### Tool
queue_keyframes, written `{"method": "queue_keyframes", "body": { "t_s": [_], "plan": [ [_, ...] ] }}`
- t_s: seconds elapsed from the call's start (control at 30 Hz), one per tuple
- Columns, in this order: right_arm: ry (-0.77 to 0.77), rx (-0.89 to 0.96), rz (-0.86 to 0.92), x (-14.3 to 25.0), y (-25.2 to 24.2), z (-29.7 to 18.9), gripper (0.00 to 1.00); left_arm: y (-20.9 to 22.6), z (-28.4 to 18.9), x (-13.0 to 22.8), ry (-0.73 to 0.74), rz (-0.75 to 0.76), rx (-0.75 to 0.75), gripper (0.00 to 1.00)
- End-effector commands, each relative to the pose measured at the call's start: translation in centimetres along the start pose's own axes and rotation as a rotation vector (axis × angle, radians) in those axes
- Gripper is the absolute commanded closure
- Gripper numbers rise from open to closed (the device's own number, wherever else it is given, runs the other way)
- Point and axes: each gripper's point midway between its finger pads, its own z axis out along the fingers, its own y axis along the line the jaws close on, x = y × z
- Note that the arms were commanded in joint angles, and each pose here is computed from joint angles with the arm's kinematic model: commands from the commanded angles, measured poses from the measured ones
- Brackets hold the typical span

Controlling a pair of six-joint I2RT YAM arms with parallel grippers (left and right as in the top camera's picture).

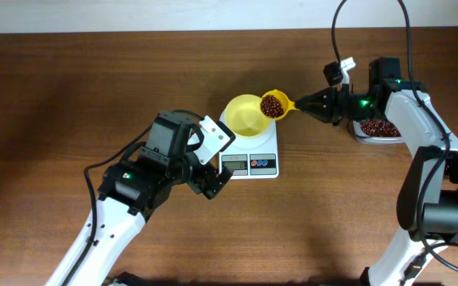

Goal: Scoop item into bowl and weigh 50g on scale
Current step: 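Carry the filled scoop with the right gripper over the yellow bowl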

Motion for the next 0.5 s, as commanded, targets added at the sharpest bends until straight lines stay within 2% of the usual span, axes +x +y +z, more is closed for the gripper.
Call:
{"method": "queue_keyframes", "body": {
  "t_s": [0.0,0.1,0.3,0.47],
  "plan": [
    [0.004,-0.024,0.0,0.1,-0.1,0.2,0.96,-0.1,-0.2,-0.2,-0.012,-0.005,0.008,0.01],
    [-0.003,0.062,0.036,-0.5,-1.6,0.2,0.96,-0.1,-0.2,-0.2,-0.012,-0.005,0.008,0.01],
    [-0.027,0.058,0.024,-2.4,-1.3,0.2,0.96,-0.1,-0.2,-0.2,-0.012,-0.005,0.008,0.01],
    [-0.018,0.085,0.029,-2.5,-1.7,1.1,0.96,-0.1,-0.2,-0.2,-0.012,-0.005,0.008,0.01]
  ]
}}
